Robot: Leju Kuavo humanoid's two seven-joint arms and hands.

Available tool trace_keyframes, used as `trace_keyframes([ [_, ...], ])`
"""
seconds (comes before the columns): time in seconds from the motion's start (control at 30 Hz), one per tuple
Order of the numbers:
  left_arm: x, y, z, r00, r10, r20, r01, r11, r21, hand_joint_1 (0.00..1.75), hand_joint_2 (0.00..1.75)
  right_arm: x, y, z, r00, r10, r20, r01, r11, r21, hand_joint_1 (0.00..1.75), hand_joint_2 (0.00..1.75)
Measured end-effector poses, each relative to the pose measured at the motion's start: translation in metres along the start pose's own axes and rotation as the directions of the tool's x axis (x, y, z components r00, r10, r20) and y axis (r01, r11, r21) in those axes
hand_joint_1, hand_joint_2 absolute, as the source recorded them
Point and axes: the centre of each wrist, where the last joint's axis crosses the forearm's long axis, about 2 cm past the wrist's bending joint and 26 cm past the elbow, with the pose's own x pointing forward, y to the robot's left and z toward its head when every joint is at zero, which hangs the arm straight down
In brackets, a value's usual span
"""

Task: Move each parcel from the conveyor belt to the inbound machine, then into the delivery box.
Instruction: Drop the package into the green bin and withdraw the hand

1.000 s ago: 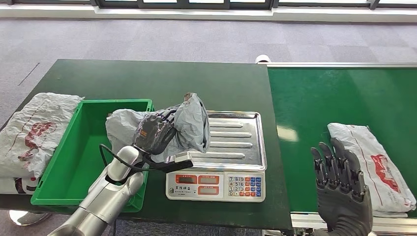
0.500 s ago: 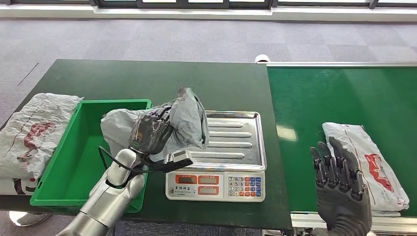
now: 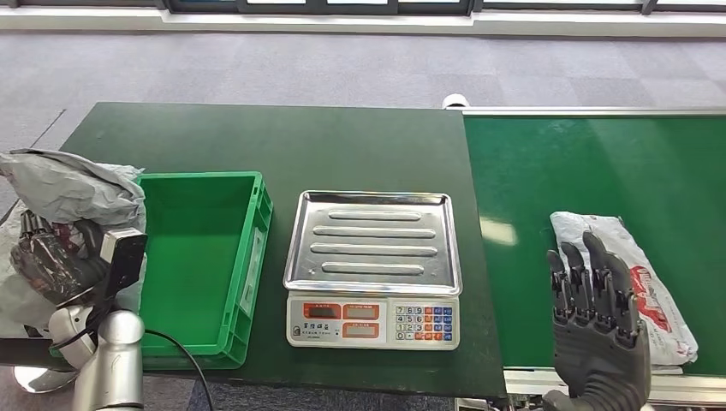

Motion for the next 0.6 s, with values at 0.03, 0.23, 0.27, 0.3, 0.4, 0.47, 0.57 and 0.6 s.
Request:
trace_keyframes([
  [0.03, -0.002, 0.003, 0.002, 1.0, 0.001, -0.005, -0.001, 1.0, 0.007, 1.75, 1.75, 0.0, 0.0, 0.0, 1.0, -0.003, 0.004, 0.003, 1.0, 0.0, 0.0, 1.75],
  [0.23, -0.006, 0.011, 0.009, 1.0, -0.004, -0.005, 0.005, 1.0, 0.018, 1.75, 1.75, 0.0, 0.0, 0.0, 1.0, -0.009, 0.018, 0.009, 1.0, 0.002, 0.0, 1.75],
  [0.27, -0.006, 0.012, 0.009, 1.0, -0.006, -0.007, 0.006, 1.0, 0.018, 1.75, 1.75, 0.0, 0.0, 0.0, 1.0, -0.009, 0.018, 0.009, 1.0, 0.002, 0.0, 1.75],
  [0.3, -0.007, 0.013, 0.01, 1.0, -0.007, -0.012, 0.007, 1.0, 0.017, 1.75, 1.75, 0.0, 0.0, 0.0, 1.0, -0.009, 0.017, 0.009, 1.0, 0.002, 0.0, 1.75],
  [0.4, -0.007, 0.013, 0.012, 0.999, -0.017, -0.052, 0.017, 1.0, -0.002, 1.75, 1.75, 0.0, 0.0, 0.0, 1.0, -0.007, 0.013, 0.007, 1.0, 0.004, 0.0, 1.75],
  [0.47, -0.007, 0.011, 0.013, 0.996, -0.024, -0.081, 0.021, 0.999, -0.034, 1.75, 1.75, 0.0, 0.0, -0.001, 1.0, -0.007, 0.011, 0.007, 1.0, 0.006, 0.0, 1.75],
  [0.57, -0.005, 0.006, 0.016, 0.995, -0.001, -0.099, -0.009, 0.995, -0.103, 1.75, 1.75, 0.0, 0.0, -0.001, 1.0, -0.007, 0.007, 0.007, 1.0, 0.009, 0.0, 1.75],
  [0.6, -0.004, 0.004, 0.017, 0.994, 0.023, -0.103, -0.036, 0.991, -0.126, 1.75, 1.75, 0.0, 0.0, -0.002, 1.0, -0.008, 0.005, 0.008, 1.0, 0.01, 0.0, 1.75],
])
